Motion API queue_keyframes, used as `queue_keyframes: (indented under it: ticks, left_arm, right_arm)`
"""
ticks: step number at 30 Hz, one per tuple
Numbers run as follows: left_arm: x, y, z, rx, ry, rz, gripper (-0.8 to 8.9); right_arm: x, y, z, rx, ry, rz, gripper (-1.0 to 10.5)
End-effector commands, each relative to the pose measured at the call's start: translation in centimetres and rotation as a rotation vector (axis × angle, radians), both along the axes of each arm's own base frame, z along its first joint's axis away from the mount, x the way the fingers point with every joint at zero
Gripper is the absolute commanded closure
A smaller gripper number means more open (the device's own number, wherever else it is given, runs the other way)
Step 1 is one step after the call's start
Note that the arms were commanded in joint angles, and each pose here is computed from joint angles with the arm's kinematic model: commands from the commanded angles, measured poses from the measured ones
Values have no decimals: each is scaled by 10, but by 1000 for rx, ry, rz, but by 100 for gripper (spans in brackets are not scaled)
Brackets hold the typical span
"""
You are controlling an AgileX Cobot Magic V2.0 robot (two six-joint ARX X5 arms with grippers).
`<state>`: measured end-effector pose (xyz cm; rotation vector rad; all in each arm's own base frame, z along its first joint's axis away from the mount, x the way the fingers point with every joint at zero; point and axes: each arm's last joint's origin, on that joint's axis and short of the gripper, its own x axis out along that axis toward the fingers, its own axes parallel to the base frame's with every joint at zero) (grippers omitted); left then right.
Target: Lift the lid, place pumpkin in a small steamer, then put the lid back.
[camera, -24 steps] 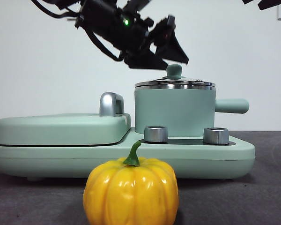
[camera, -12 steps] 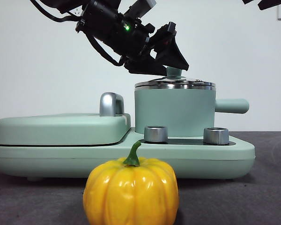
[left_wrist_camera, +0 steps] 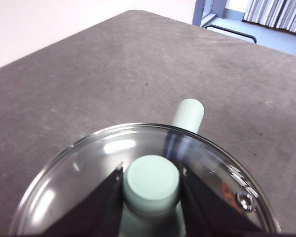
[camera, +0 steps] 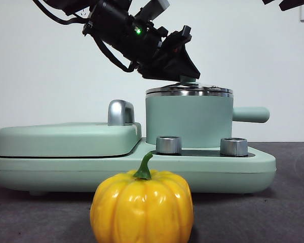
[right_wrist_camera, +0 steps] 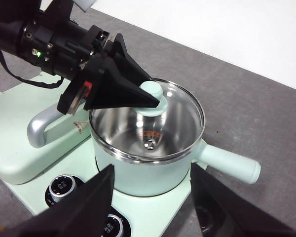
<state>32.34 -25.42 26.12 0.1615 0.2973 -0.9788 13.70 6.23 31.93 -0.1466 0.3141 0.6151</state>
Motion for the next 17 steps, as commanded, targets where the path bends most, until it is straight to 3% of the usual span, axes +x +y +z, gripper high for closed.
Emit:
queue_keyframes:
  ticks: [1,11,17]
  left_arm:
    - [5,-5,-1,4,-18,15,806]
    - [4,-5,0,31,-65,-3,806]
    - [1,-1,14,21,-107,46,806]
  right_arm:
    - [1,1,6,20,-9,-2,702]
    - [1,1,6,13,-13,-5,702]
    - [1,1,5,12,-12,-5,702]
